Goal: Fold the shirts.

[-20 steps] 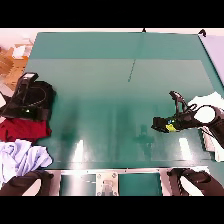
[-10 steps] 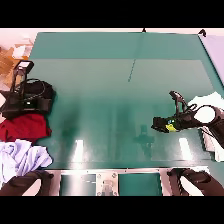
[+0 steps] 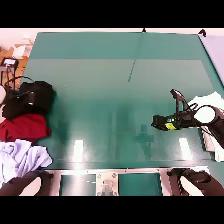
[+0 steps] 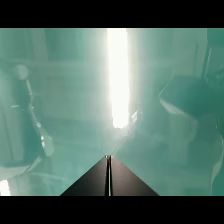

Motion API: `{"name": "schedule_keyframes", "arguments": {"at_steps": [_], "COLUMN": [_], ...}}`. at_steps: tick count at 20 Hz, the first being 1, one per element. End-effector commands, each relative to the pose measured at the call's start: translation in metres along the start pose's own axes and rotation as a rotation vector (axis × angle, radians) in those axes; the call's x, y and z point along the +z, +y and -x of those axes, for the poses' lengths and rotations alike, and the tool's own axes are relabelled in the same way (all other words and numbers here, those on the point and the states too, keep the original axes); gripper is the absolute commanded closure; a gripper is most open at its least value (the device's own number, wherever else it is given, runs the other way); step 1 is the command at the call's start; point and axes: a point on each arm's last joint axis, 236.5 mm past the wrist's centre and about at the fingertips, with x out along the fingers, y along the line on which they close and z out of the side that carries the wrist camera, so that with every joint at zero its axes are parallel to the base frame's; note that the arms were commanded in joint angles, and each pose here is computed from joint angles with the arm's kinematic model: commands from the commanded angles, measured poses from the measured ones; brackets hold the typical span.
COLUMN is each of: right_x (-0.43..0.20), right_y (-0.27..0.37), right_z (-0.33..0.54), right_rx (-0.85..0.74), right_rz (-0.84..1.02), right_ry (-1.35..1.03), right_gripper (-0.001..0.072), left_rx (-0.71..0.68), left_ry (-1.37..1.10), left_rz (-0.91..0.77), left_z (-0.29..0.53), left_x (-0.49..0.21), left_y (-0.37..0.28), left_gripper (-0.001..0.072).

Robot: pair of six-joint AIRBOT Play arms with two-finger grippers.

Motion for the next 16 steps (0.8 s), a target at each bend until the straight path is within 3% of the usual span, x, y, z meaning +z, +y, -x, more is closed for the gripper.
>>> {"name": "schedule_keyframes", "arguments": {"at_steps": [1,3,7,8,9,10,13,16], "right_x": [0.006,0.006,0.006,0.006,0.006,0.006,0.005,0.006], "right_y": [0.001,0.001,0.001,0.001,0.001,0.001,0.001,0.001], "right_z": [0.000,0.000,0.000,0.000,0.000,0.000,0.000,0.000], "right_rx": [0.004,0.004,0.004,0.004,0.004,0.004,0.003,0.004], "right_rz": [-0.001,0.000,0.000,0.000,0.000,0.000,0.000,0.000], "right_ry": [-0.027,-0.026,-0.026,-0.026,-0.025,-0.024,-0.022,-0.024], "right_gripper": [0.0690,0.0689,0.0690,0.0689,0.0689,0.0689,0.0690,0.0690], "left_rx": [0.028,-0.015,-0.047,-0.049,-0.048,-0.044,-0.045,-0.160], "left_ry": [0.097,0.138,0.251,0.260,0.259,0.254,0.236,0.093], "left_rz": [0.134,0.176,0.105,0.104,0.102,0.096,0.120,0.102], "left_z": [-0.059,-0.093,-0.141,-0.145,-0.146,-0.143,-0.121,-0.062], "left_x": [-0.007,-0.009,-0.032,-0.034,-0.033,-0.030,0.002,0.072], "left_y": [0.033,0.028,0.014,0.013,0.013,0.015,0.023,0.000], "left_gripper": [0.0058,0.0058,0.0062,0.0096,0.0430,0.0672,0.0686,0.0687]}}
